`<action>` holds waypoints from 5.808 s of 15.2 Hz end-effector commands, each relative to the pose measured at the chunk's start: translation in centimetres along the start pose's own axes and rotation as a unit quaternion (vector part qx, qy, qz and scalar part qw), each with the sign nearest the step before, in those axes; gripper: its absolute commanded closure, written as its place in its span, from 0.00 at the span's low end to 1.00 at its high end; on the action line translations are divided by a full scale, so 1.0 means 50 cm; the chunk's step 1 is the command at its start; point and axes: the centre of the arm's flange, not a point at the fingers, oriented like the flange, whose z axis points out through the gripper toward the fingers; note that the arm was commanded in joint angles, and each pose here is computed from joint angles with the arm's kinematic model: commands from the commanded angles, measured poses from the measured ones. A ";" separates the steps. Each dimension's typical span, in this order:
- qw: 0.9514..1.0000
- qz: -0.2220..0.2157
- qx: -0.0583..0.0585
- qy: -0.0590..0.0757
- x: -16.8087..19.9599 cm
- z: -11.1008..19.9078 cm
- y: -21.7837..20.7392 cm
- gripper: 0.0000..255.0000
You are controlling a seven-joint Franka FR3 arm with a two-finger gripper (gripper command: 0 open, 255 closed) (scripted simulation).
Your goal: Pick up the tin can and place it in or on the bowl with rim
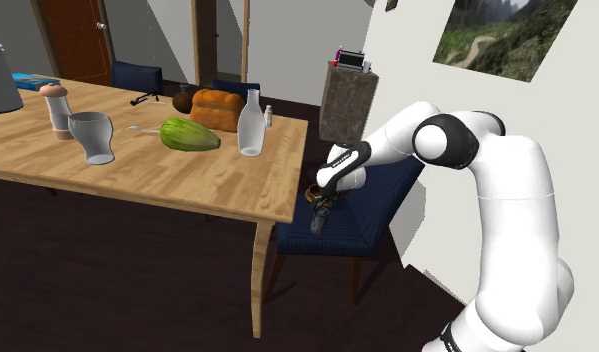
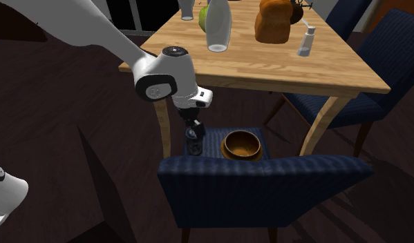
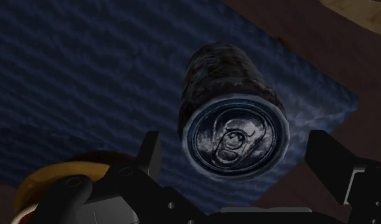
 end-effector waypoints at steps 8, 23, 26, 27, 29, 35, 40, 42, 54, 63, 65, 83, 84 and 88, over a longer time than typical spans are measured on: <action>1.000 0.000 0.000 0.000 -0.001 0.051 0.000 0.00; 1.000 0.000 0.000 0.000 0.002 0.030 0.001 1.00; 1.000 0.000 0.000 0.000 0.005 -0.002 0.001 1.00; 1.000 0.000 0.000 0.000 0.007 -0.012 0.002 1.00; 1.000 0.000 0.000 0.000 0.009 -0.033 0.002 1.00; 1.000 0.000 0.000 0.000 0.017 -0.096 0.004 1.00; 1.000 0.000 0.000 0.000 0.023 -0.149 0.005 1.00; 1.000 0.000 0.000 0.000 0.025 -0.170 0.005 1.00; 1.000 0.000 0.000 0.000 0.039 -0.287 0.008 1.00; 1.000 0.000 0.000 0.000 0.215 -0.301 0.167 1.00; 1.000 0.000 0.000 0.000 0.254 -0.304 0.203 1.00; 1.000 0.000 0.000 0.000 0.314 -0.163 0.269 1.00; 1.000 0.000 0.000 0.000 0.312 -0.153 0.268 1.00; 1.000 0.000 0.000 0.000 0.307 -0.108 0.267 1.00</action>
